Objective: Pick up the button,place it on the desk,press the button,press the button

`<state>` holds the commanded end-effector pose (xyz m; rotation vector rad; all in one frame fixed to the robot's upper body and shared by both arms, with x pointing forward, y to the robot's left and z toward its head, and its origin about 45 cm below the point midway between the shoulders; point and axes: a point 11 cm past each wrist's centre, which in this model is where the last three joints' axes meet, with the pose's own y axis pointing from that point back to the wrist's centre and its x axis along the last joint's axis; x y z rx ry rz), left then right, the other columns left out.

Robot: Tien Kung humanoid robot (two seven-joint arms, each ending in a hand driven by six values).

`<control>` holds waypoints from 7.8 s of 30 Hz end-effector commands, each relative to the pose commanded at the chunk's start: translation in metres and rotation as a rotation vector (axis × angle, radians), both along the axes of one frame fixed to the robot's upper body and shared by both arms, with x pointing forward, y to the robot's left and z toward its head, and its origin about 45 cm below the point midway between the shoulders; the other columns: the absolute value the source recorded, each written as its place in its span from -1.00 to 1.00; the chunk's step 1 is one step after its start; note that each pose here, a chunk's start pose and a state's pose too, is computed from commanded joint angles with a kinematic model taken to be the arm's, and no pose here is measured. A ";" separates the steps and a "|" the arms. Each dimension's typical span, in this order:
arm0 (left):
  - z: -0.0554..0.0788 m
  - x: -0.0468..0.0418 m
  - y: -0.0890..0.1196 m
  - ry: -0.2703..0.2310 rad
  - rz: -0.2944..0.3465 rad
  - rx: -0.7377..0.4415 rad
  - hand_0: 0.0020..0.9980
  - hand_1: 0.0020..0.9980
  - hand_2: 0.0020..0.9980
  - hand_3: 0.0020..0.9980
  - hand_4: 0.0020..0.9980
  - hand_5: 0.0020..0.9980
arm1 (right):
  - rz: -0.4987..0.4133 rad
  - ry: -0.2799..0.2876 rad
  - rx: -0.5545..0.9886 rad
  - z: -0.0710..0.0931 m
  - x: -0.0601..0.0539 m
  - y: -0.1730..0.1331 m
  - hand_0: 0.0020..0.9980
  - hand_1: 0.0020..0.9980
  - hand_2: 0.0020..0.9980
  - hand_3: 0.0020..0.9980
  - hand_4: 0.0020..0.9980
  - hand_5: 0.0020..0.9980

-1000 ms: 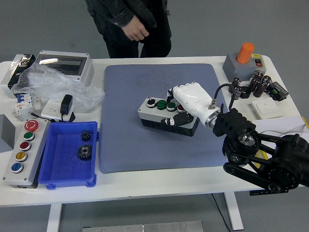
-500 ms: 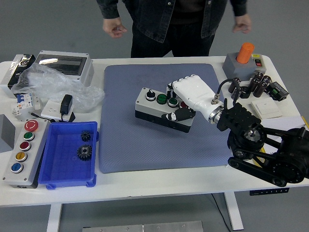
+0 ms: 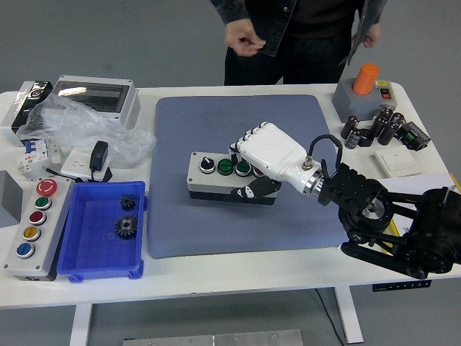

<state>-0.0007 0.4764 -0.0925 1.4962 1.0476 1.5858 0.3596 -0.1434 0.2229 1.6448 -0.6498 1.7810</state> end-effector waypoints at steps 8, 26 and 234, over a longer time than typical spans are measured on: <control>0.000 0.0017 0.000 -0.002 -0.004 0.000 0.33 0.38 0.24 0.29 0.30 -0.23 | 0.033 -0.029 -0.043 -0.004 0.010 -0.005 -0.15 0.06 -0.25 -0.35 0.33 -1.00; 0.000 0.0017 0.001 -0.001 -0.005 0.001 0.33 0.38 0.24 0.29 0.30 -0.23 | -0.007 0.011 -0.076 -0.022 0.027 -0.021 -0.12 0.10 -0.24 -0.34 0.28 -1.00; 0.005 0.0048 0.011 -0.019 0.013 0.020 0.33 0.38 0.23 0.29 0.28 -0.24 | -0.517 0.132 0.529 0.084 0.009 -0.128 0.84 0.84 0.99 1.00 1.00 0.19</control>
